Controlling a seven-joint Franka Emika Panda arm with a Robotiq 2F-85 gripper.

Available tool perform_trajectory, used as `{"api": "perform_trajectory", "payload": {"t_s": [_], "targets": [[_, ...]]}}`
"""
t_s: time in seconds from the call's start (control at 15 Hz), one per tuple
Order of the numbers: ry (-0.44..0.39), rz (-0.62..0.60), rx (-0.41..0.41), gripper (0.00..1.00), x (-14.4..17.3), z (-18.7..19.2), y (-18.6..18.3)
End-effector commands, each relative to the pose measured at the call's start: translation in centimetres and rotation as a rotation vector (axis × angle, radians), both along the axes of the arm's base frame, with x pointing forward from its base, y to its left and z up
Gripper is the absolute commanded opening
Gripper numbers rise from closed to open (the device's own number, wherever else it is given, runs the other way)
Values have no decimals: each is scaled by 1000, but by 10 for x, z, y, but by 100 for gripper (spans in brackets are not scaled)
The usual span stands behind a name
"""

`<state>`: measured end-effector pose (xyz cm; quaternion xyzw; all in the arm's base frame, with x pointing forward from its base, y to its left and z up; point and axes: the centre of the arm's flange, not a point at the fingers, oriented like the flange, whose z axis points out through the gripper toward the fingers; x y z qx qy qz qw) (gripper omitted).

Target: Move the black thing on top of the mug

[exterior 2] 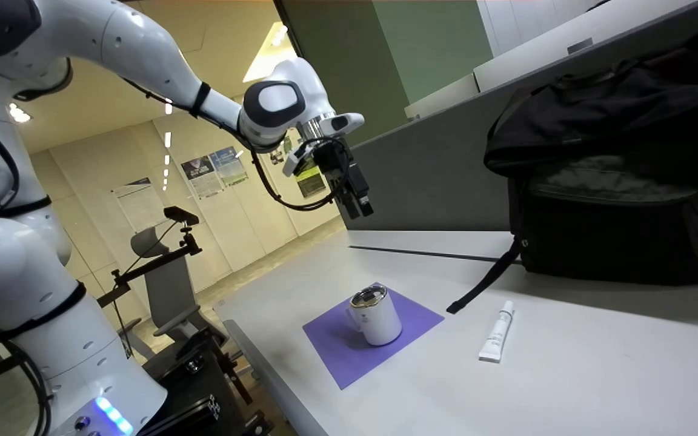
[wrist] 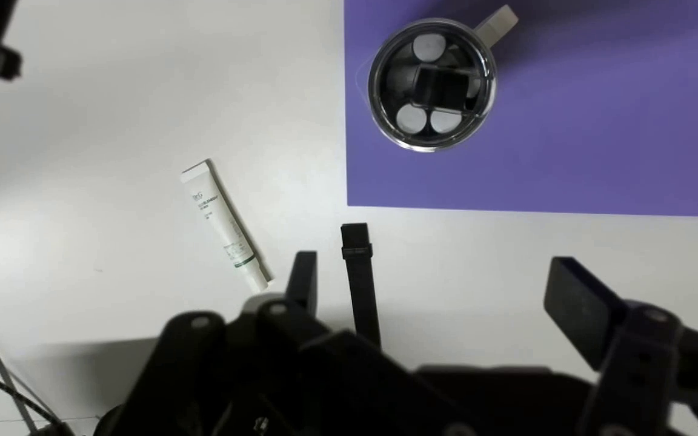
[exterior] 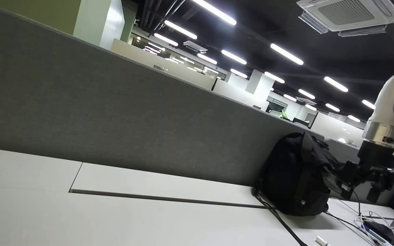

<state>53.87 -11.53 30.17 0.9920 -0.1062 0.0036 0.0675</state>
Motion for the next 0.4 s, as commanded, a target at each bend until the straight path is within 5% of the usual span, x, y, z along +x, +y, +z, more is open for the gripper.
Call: {"api": "perform_trajectory", "payload": {"t_s": [0.0, 0.33], "targets": [[-18, 10, 16, 100, -10, 7, 0], [13, 21, 3, 100, -4, -3, 1]]}}
